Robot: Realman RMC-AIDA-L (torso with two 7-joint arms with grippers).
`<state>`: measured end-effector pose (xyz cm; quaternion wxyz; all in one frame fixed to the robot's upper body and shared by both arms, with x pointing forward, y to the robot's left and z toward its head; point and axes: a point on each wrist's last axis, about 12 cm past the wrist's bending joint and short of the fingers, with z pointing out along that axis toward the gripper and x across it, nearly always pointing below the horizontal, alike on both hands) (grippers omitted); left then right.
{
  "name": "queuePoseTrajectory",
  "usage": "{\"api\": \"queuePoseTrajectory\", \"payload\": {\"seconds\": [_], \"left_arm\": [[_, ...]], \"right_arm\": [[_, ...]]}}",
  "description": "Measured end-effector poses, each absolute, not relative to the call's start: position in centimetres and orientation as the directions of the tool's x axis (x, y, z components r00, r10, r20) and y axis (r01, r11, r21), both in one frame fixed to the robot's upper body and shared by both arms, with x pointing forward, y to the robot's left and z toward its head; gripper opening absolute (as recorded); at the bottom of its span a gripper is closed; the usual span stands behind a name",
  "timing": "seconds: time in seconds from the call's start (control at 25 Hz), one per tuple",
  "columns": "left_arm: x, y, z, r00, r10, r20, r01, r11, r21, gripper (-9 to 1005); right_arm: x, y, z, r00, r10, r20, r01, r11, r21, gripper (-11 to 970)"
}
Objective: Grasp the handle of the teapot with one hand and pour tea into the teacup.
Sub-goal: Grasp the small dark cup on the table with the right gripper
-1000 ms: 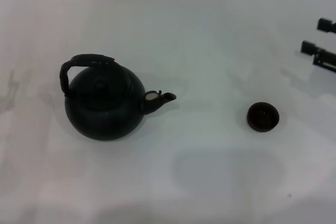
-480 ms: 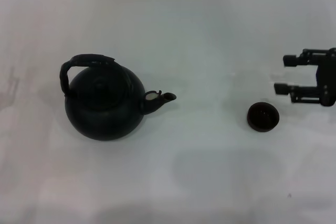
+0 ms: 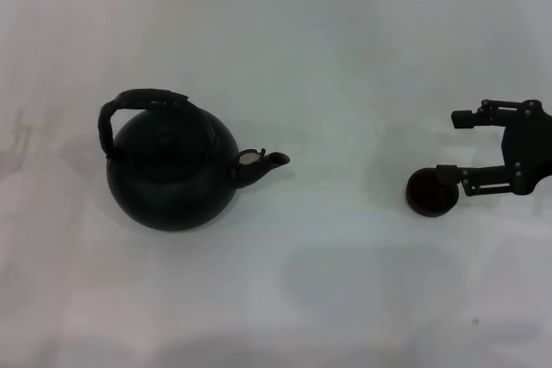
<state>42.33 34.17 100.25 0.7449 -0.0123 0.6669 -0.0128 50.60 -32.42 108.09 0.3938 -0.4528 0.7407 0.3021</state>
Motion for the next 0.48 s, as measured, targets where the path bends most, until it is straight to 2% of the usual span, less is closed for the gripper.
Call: {"api": "queuePoseTrajectory", "payload": {"seconds": [0.48], "left_arm": [[41.7,33.9,99.8,0.088,-0.041,-0.995,0.008,0.999,-0.04,725]], "right_arm": [[50.6,-31.8,107.0,-0.285,-0.494,-0.821,-0.919,0.385,0.087,877]]}}
